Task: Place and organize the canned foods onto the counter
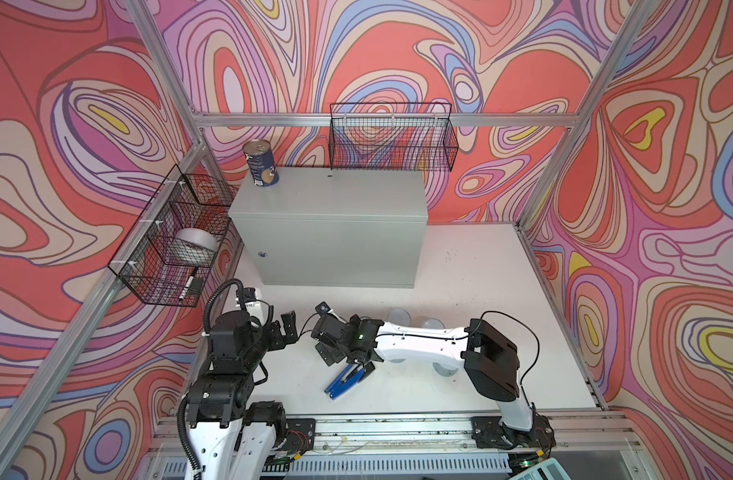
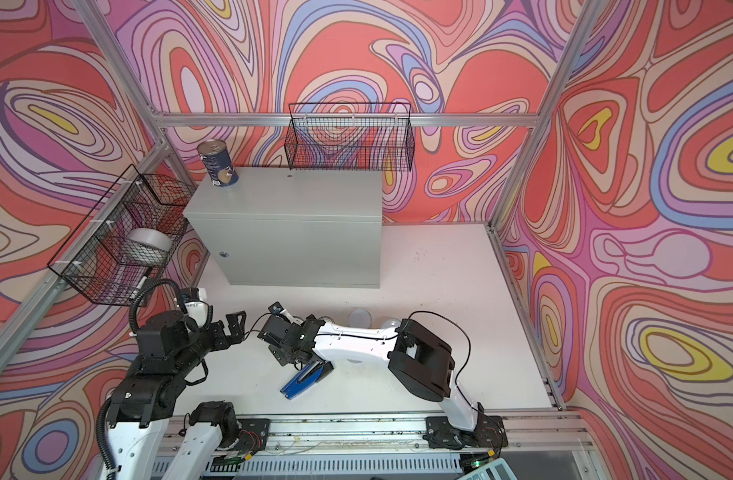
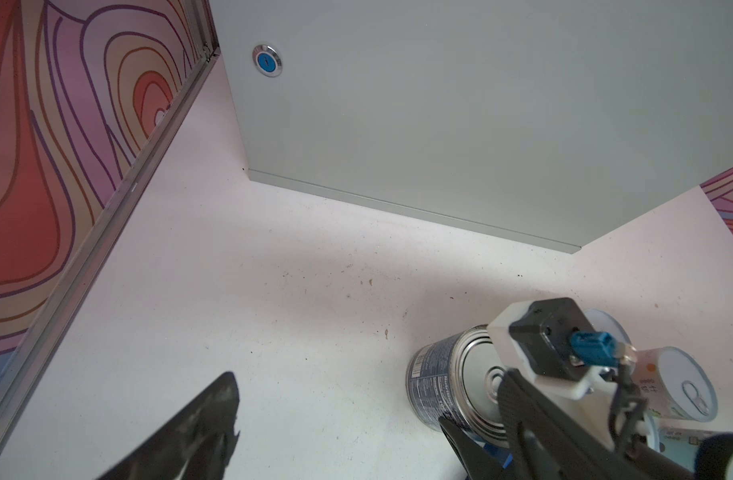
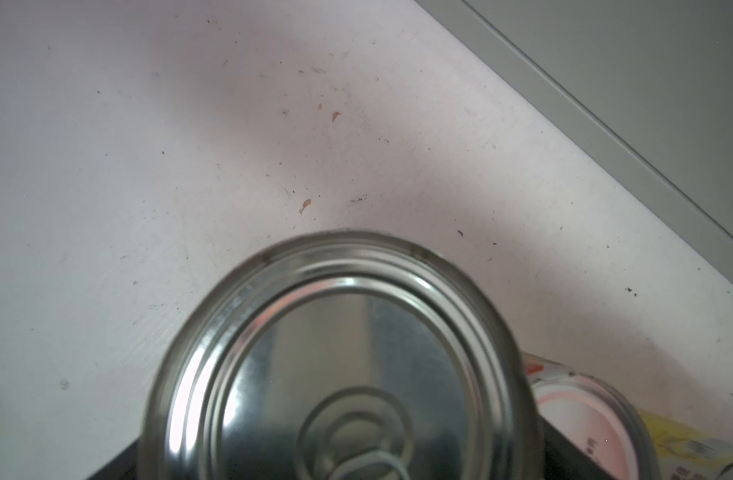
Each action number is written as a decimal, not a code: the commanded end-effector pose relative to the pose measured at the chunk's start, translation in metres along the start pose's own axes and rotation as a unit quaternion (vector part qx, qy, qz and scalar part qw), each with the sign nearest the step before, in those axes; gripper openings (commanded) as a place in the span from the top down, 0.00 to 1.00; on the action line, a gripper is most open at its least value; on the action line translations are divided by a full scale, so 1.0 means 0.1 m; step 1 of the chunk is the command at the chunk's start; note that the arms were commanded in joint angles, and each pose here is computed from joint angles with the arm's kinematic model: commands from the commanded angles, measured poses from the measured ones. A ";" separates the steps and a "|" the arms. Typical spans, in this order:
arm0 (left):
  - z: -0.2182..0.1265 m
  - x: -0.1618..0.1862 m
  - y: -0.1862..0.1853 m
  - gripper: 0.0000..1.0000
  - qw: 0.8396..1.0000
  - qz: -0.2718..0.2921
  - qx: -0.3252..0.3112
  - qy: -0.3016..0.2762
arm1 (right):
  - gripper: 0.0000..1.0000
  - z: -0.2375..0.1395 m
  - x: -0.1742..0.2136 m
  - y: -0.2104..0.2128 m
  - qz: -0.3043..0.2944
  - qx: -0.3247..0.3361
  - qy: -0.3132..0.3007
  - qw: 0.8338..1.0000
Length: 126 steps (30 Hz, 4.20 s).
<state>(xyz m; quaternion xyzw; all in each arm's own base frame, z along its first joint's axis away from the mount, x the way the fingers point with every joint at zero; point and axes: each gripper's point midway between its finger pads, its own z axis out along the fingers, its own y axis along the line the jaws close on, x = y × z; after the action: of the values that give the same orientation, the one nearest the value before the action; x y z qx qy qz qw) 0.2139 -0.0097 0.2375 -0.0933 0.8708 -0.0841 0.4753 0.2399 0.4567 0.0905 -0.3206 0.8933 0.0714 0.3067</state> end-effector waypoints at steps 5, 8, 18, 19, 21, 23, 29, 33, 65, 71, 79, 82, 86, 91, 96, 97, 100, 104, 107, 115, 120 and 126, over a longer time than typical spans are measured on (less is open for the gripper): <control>0.02 0.04 0.00 0.00 1.000 -0.003 0.000 0.009 | 0.03 0.07 -0.03 -0.01 0.011 -0.006 0.000 1.000; 0.03 0.05 0.01 0.00 1.000 -0.004 -0.002 0.011 | 0.12 0.08 -0.04 0.00 0.012 -0.011 -0.002 1.000; 0.02 0.04 0.04 0.00 1.000 -0.003 -0.012 0.009 | 0.23 0.14 -0.09 -0.06 0.019 -0.014 -0.013 1.000; 0.02 0.04 0.05 0.00 1.000 -0.004 -0.013 0.009 | 0.24 0.14 -0.11 -0.05 0.019 -0.018 -0.016 1.000; 0.01 0.04 0.05 0.00 1.000 -0.004 -0.014 0.005 | 0.25 0.14 -0.15 -0.05 0.017 -0.024 -0.020 0.999; 0.01 0.03 0.05 0.00 1.000 -0.005 -0.014 0.003 | 0.28 0.13 -0.20 -0.07 0.018 -0.024 -0.023 0.999; -0.01 0.01 0.00 0.00 1.000 -0.004 0.001 0.000 | 0.33 0.12 -0.24 -0.11 0.030 -0.034 -0.026 0.999; -0.02 -0.05 -0.08 0.00 0.999 -0.023 0.021 -0.010 | 0.35 0.07 -0.24 -0.16 0.033 -0.034 -0.030 0.998; 0.14 -0.07 -0.45 0.00 0.992 -0.046 0.108 0.039 | 0.36 -0.64 -0.83 -0.75 0.090 -0.094 -0.093 0.987; 0.18 -0.14 -0.56 0.00 0.991 -0.041 0.122 0.035 | 0.37 -0.76 -0.91 -0.85 0.100 -0.100 -0.099 0.985; 0.27 -0.06 -0.79 0.00 0.986 0.000 0.153 0.060 | 0.37 -1.06 -0.96 -0.89 0.103 -0.126 -0.125 0.979; 0.31 0.01 -0.95 0.00 0.981 0.033 0.180 0.070 | 0.37 -1.08 -0.92 -0.97 0.116 -0.123 -0.123 0.978; 0.32 0.06 -1.17 0.00 0.970 0.039 0.226 0.082 | 0.38 -1.08 -0.83 -1.10 0.136 -0.122 -0.118 0.976; 0.33 0.14 -1.28 0.00 0.967 0.078 0.225 0.093 | 0.38 -1.15 -0.79 -1.20 0.151 -0.132 -0.125 0.972; 0.32 0.21 -1.43 0.00 0.960 0.100 0.242 0.095 | 0.38 -1.25 -0.76 -1.36 0.166 -0.139 -0.124 0.968; 0.32 0.23 -1.46 0.00 0.959 0.106 0.245 0.098 | 0.38 -1.28 -0.75 -1.40 0.168 -0.139 -0.125 0.968; 0.31 0.29 -1.61 0.01 0.949 0.122 0.272 0.106 | 0.38 -1.37 -0.72 -1.54 0.176 -0.138 -0.129 0.966; 0.29 0.41 -1.82 0.01 0.933 0.156 0.303 0.116 | 0.38 -1.52 -0.71 -1.69 0.184 -0.143 -0.136 0.963; 0.30 0.51 -1.97 0.01 0.923 0.197 0.308 0.117 | 0.38 -1.62 -0.69 -1.72 0.181 -0.151 -0.138 0.962; 0.35 0.60 -2.29 0.00 0.903 0.221 0.349 0.116 | 0.37 -1.85 -0.66 -1.69 0.168 -0.184 -0.138 0.959; 0.33 0.45 -2.43 0.00 0.900 0.212 0.372 0.074 | 0.36 -1.93 -0.58 -1.66 0.171 -0.225 -0.126 0.951; 0.27 0.43 -2.58 0.00 0.880 0.225 0.413 0.063 | 0.37 -2.03 -0.58 -1.61 0.186 -0.277 -0.125 0.934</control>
<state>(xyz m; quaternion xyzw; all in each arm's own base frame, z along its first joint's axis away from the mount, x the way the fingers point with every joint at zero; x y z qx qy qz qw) 0.2355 -0.2588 0.2331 0.2893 0.8123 -0.3098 0.4007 0.2775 0.2815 0.2418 -0.1846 0.8915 0.3311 0.2482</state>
